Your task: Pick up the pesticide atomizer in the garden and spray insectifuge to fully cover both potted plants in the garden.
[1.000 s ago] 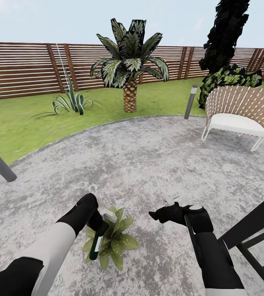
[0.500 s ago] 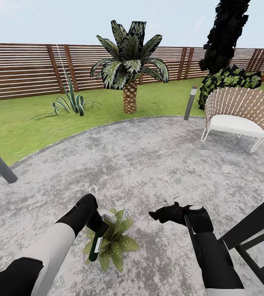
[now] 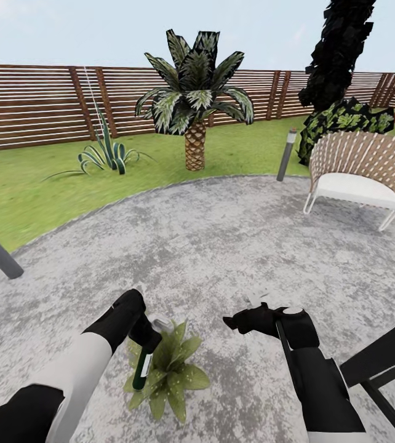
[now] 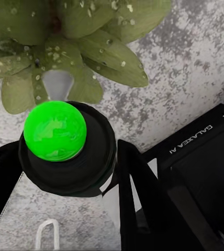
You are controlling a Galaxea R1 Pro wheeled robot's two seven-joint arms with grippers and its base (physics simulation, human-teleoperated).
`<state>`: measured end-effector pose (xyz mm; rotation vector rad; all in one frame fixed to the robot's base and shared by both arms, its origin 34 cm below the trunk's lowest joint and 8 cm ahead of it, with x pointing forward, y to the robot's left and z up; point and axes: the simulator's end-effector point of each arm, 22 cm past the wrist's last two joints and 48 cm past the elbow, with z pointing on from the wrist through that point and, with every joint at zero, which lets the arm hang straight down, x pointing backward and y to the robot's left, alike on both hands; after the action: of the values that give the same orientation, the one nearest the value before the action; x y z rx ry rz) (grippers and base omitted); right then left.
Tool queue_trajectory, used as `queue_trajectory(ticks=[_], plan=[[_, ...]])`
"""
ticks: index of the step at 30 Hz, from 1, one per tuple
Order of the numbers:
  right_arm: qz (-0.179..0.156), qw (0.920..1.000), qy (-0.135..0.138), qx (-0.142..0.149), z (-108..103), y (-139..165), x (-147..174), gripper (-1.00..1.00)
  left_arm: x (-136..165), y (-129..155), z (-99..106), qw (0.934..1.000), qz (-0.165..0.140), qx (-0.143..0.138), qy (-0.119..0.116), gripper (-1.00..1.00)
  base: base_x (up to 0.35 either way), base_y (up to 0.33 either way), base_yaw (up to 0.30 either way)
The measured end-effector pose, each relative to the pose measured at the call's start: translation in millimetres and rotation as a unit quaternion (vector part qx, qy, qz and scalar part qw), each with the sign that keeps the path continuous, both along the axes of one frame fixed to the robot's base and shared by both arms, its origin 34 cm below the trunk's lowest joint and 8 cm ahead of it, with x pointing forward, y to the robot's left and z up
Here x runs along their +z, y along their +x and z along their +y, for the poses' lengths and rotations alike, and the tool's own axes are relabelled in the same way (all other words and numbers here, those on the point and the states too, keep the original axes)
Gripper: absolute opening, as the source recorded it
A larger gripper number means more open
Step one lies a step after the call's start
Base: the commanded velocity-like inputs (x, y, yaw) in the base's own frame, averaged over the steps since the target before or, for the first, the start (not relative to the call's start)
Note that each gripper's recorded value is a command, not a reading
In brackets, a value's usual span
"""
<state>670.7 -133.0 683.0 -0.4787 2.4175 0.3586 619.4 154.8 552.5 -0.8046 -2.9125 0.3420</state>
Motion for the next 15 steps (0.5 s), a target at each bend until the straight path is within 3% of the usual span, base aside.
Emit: queue_trajectory(ticks=[5,15], plan=[[0.000,1.0000,0.000,0.000,0.0,0.1,-0.3,1.00,0.0,-0.1,-2.1,1.0000,0.000,-0.001,-0.001,-1.00,0.105,0.031,0.000],[0.002,1.0000,0.000,0.000,0.0,-0.1,-2.3,1.00,-2.1,-1.4,-3.0,1.0000,0.003,-0.003,-0.001,-1.00,0.009,0.003,0.000]])
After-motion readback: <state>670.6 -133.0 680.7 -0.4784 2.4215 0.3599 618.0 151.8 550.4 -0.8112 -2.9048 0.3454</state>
